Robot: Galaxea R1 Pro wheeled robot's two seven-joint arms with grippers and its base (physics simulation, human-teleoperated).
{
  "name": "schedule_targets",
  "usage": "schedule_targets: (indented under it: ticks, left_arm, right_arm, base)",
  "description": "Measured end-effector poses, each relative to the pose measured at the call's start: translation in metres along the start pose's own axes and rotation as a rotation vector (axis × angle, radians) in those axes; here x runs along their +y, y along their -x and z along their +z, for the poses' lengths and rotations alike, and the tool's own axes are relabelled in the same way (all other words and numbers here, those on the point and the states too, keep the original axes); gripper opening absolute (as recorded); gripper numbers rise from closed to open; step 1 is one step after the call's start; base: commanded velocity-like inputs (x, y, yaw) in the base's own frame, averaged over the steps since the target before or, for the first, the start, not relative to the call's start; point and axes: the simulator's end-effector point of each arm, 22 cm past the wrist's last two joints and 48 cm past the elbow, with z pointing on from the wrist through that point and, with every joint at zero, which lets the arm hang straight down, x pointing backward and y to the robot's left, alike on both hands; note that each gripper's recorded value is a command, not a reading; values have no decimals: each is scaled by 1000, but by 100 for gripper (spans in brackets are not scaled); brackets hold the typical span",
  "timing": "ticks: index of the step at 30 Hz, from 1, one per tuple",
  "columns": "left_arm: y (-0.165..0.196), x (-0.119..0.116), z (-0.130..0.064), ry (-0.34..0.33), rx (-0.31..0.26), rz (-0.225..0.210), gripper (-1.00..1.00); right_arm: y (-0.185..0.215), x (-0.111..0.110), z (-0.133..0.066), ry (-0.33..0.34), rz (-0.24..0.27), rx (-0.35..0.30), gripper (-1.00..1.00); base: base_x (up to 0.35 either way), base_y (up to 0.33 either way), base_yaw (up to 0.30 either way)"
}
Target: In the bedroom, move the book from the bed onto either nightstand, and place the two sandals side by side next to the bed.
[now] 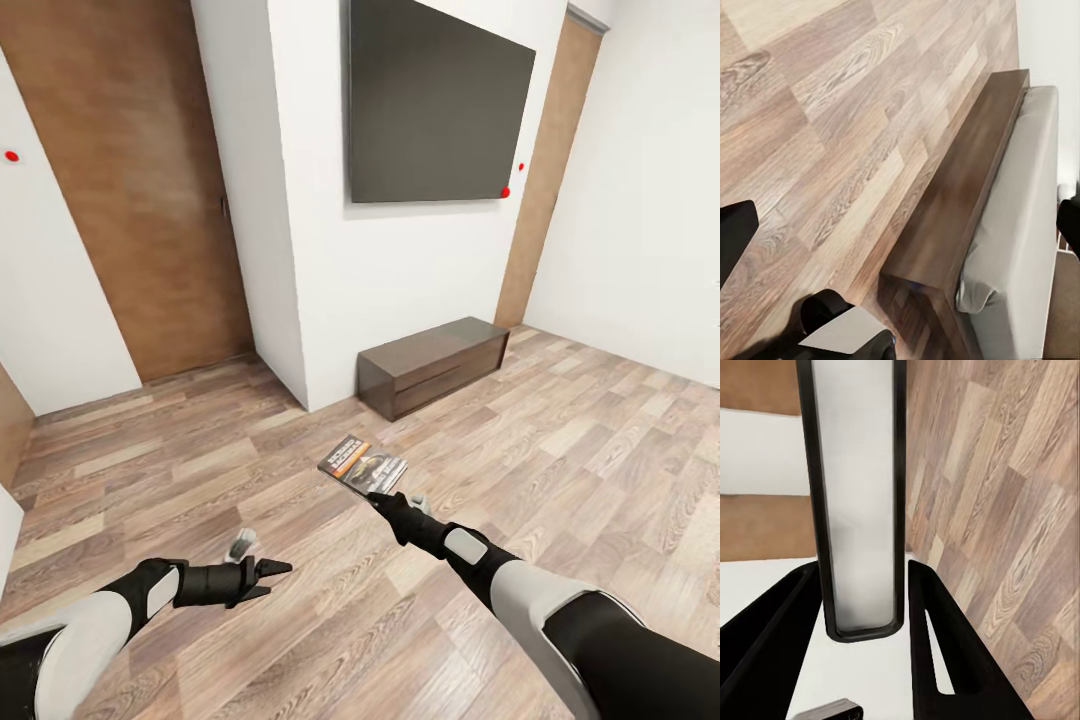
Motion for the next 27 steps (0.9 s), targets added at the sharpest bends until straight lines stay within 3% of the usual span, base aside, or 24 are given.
schedule_targets:
  ticks: [10, 27]
  left_arm:
    - [0, 0, 0, 2, 0, 1, 100]
    - [-2, 12, 4, 64, 3, 2, 100]
  right_arm:
    - [3, -2, -2, -4, -1, -4, -100]
    - [2, -18, -7, -37, 15, -5, -100]
  base:
    - [74, 0, -117]
    - [72, 0, -139]
